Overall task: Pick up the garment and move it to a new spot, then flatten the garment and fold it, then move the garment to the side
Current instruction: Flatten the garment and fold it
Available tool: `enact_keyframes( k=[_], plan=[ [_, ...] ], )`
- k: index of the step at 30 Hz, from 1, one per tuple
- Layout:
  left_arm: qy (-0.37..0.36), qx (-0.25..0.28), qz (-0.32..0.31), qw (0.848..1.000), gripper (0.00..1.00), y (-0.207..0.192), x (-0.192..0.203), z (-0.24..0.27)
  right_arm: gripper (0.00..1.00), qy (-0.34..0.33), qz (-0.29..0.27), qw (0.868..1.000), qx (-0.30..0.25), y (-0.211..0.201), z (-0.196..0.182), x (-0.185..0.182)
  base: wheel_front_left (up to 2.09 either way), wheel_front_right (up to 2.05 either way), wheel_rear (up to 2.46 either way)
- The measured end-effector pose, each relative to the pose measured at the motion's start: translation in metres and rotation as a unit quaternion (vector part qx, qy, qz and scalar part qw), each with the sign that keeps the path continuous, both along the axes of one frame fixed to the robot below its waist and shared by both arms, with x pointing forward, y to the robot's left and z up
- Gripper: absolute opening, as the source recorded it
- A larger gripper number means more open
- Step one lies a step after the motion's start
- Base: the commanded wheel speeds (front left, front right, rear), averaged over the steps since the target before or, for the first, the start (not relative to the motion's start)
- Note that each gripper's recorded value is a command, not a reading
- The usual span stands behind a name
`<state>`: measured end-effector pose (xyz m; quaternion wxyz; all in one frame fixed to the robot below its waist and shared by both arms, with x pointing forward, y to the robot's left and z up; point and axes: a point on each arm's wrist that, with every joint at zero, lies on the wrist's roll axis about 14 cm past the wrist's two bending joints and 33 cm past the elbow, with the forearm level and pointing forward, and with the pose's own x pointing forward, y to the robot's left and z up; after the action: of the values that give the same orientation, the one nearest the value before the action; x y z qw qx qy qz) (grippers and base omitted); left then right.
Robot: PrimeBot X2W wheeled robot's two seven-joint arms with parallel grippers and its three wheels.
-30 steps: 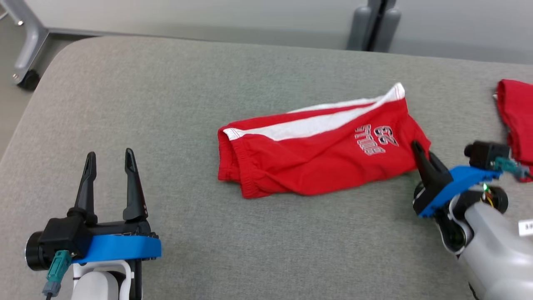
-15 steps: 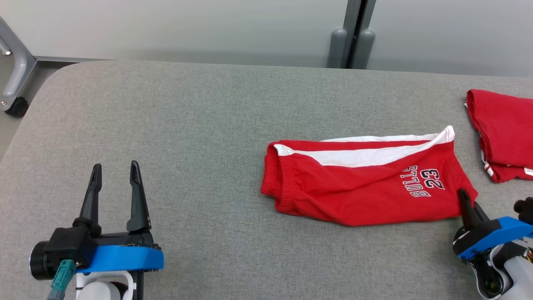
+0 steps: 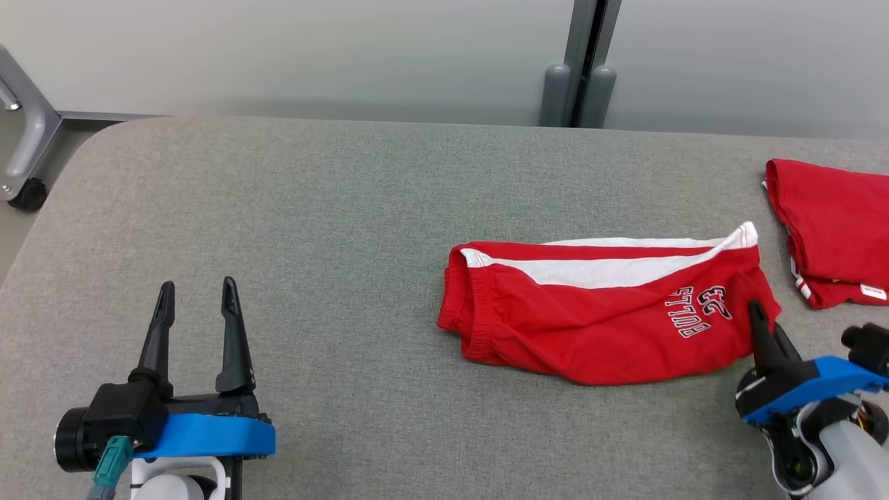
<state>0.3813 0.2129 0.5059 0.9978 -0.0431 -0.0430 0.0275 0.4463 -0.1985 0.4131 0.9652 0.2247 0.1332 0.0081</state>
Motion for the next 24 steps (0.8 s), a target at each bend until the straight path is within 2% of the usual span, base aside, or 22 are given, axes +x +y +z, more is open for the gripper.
enact_keyframes(
  k=[6,14,19,24],
  plan=[
    [0.001,-0.001,-0.004,1.0,1.0,-0.002,-0.002,0.0,0.0,-0.063,0.042,0.997,0.013,0.041,0.039,0.025,0.0,0.0,0.0],
    [0.004,0.0,0.008,1.0,1.0,0.006,-0.011,-0.001,0.0,-0.122,0.151,0.98,0.041,0.14,0.087,0.044,0.0,0.0,0.0],
    [0.002,-0.002,0.024,1.0,1.0,0.015,-0.019,0.001,0.0,-0.12,0.214,0.968,0.05,0.191,0.09,0.032,0.0,0.0,0.0],
    [0.006,-0.006,0.035,0.999,1.0,0.02,-0.026,-0.002,0.0,-0.101,0.264,0.958,0.046,0.222,0.077,0.012,0.0,0.0,0.0]
  ],
)
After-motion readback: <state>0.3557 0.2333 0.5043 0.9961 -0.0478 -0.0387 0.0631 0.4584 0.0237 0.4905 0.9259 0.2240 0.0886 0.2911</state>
